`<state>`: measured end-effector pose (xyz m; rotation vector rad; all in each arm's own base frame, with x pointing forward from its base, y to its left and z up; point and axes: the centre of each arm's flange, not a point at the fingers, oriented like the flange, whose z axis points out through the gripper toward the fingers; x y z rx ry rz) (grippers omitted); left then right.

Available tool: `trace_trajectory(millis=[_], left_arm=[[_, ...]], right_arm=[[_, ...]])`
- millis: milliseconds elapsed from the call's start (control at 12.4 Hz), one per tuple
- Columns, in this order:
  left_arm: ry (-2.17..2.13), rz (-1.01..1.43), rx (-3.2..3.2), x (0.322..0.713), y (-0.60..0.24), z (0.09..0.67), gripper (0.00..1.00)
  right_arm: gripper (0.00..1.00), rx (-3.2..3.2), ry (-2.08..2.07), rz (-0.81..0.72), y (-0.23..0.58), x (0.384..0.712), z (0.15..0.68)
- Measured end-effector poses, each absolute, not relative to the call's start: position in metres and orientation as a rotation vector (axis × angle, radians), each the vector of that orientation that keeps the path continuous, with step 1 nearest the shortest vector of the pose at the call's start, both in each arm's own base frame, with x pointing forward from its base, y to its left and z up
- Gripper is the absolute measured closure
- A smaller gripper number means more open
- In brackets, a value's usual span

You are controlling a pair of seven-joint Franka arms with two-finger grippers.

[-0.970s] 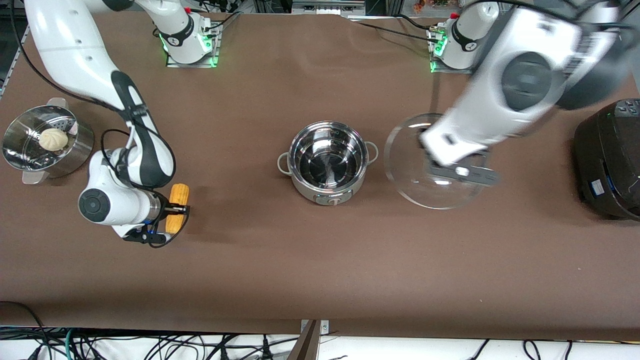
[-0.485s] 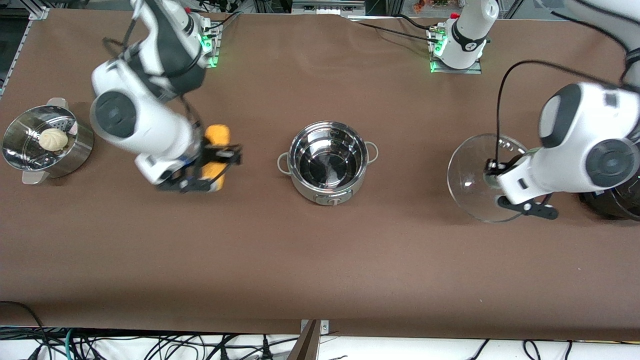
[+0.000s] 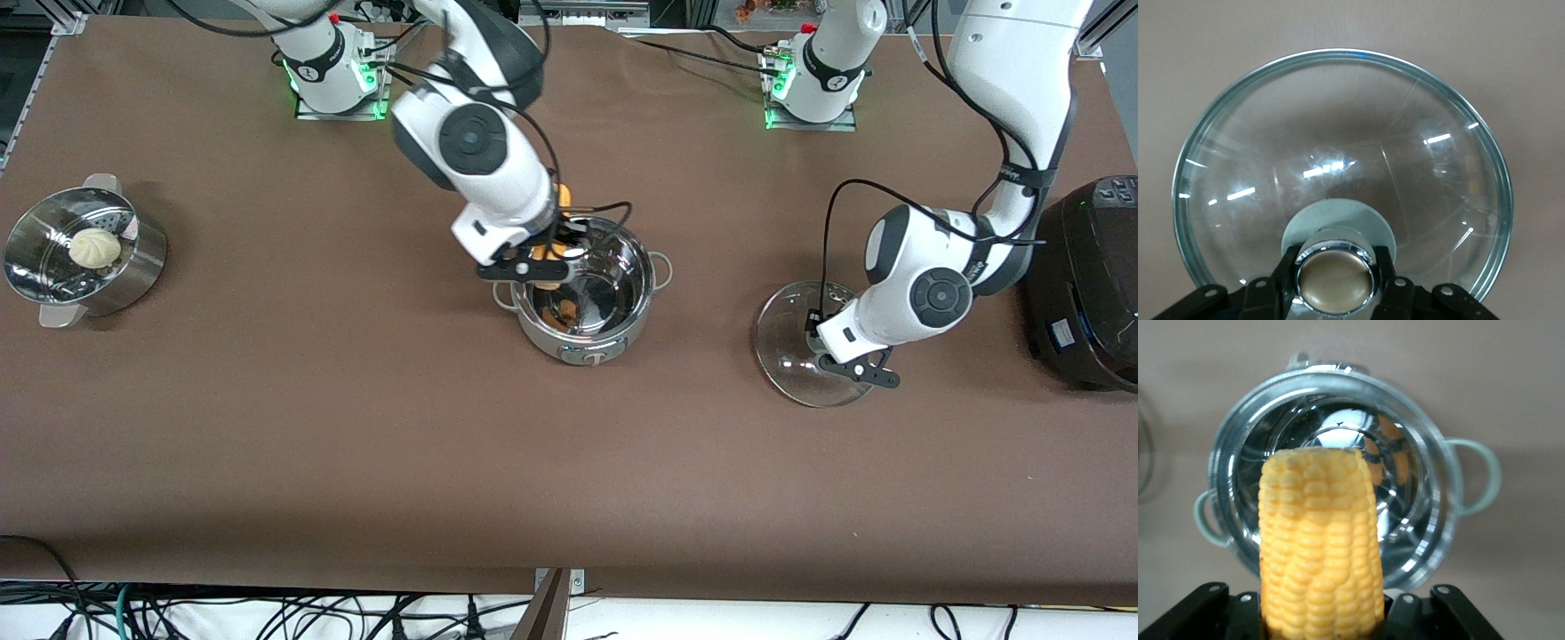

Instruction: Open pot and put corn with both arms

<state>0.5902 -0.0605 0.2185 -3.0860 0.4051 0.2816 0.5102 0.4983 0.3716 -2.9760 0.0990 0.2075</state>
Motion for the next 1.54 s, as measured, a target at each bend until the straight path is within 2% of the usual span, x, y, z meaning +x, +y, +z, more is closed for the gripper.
trace_trajectory(millis=[242,404,646,727,889,1051,1212,1293,1535], left_arm=[[0.400,0.208,-3.082,0.598,-0.060,0.260,0.21],[0.398,0.185,-3.058,0.600,-0.064,0.342,0.01],[0.379,0.123,-3.051,0.575,-0.076,0.495,0.00],[0.378,0.071,-3.059,0.566,-0.080,0.529,0.00],[0.343,0.011,-3.121,0.564,-0.080,0.560,0.00],[0.299,0.048,-3.145,0.575,-0.066,0.562,0.00],[0.280,0.056,-3.155,0.586,-0.060,0.558,0.00],[0.265,0.054,-3.157,0.588,-0.059,0.559,0.00],[0.212,0.048,-3.159,0.584,-0.059,0.572,0.00]], right_arm=[[0.95,-2.975,0.094,0.230,0.515,0.512,0.302],[0.95,-2.972,0.105,0.240,0.515,0.516,0.280],[0.95,-2.973,0.103,0.236,0.516,0.518,0.273],[0.95,-2.972,0.101,0.235,0.517,0.517,0.271],[0.95,-2.972,0.092,0.240,0.521,0.514,0.267],[0.78,-2.979,0.083,0.236,0.523,0.511,0.264],[0.56,-3.005,0.050,0.202,0.525,0.509,0.260],[0.41,-3.011,0.040,0.194,0.526,0.508,0.259],[0.09,-3.010,0.033,0.179,0.528,0.509,0.262]])
